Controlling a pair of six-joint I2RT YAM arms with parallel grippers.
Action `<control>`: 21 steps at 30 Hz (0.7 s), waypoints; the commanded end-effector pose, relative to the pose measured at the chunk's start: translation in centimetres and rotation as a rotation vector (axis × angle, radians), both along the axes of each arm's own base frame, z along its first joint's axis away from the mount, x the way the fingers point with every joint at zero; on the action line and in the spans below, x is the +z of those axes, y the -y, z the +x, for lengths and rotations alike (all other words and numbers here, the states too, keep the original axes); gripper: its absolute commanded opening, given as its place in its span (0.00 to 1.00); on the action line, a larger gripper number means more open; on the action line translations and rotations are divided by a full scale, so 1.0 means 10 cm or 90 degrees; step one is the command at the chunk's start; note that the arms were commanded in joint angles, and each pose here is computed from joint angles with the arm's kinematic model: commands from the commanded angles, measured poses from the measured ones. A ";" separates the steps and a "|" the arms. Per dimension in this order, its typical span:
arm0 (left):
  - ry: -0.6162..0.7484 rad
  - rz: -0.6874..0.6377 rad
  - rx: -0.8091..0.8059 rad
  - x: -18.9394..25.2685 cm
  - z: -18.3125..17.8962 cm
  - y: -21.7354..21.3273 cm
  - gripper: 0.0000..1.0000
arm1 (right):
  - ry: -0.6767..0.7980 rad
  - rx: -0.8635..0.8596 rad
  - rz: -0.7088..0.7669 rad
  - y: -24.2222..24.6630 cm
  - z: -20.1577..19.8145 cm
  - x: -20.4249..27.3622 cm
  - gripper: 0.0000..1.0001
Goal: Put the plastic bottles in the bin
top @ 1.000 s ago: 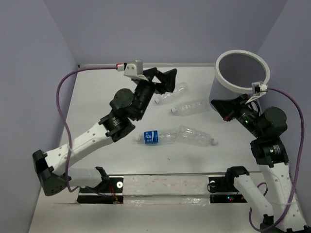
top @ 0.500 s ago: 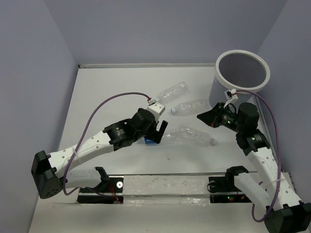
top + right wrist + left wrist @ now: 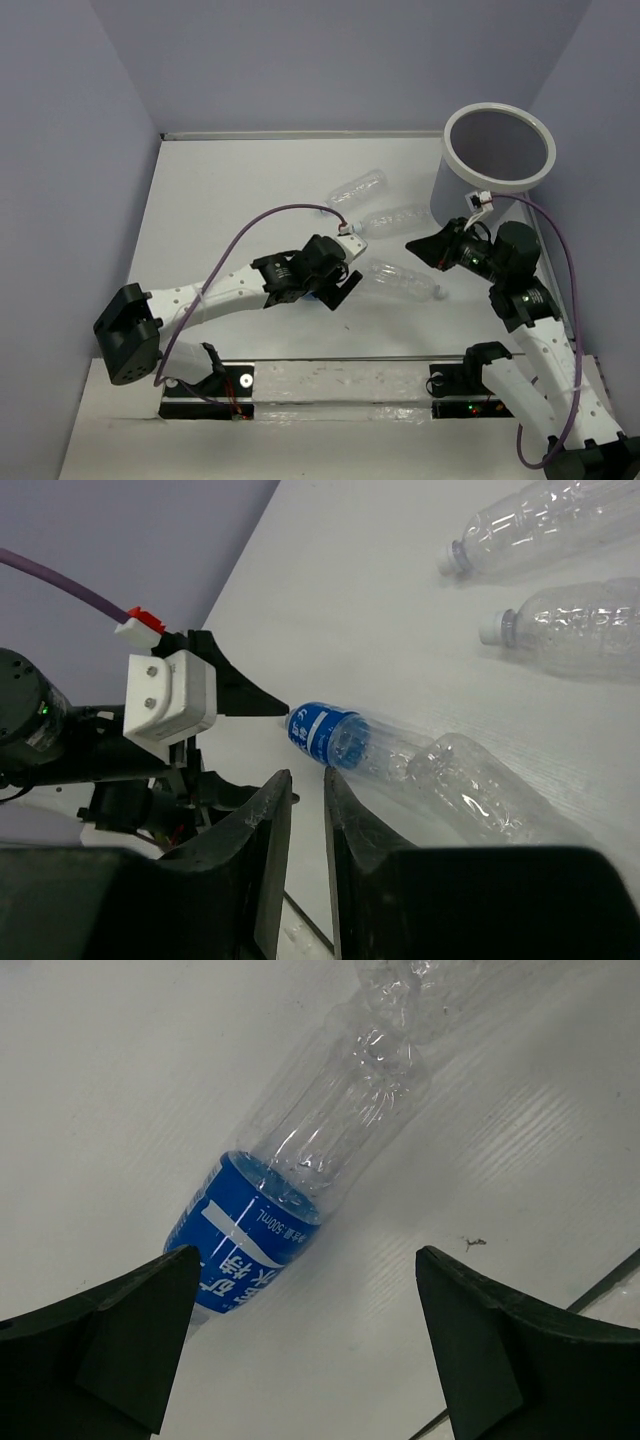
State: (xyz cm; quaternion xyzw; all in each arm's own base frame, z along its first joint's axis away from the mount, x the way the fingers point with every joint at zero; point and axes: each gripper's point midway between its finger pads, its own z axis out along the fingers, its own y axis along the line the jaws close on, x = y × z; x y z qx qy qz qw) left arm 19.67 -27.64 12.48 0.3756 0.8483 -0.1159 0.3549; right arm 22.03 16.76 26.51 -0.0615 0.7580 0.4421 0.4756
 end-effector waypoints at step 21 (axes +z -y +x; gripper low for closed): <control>0.012 0.199 -0.028 -0.73 0.34 0.12 0.99 | -0.026 0.056 -0.029 -0.10 -0.03 -0.43 0.34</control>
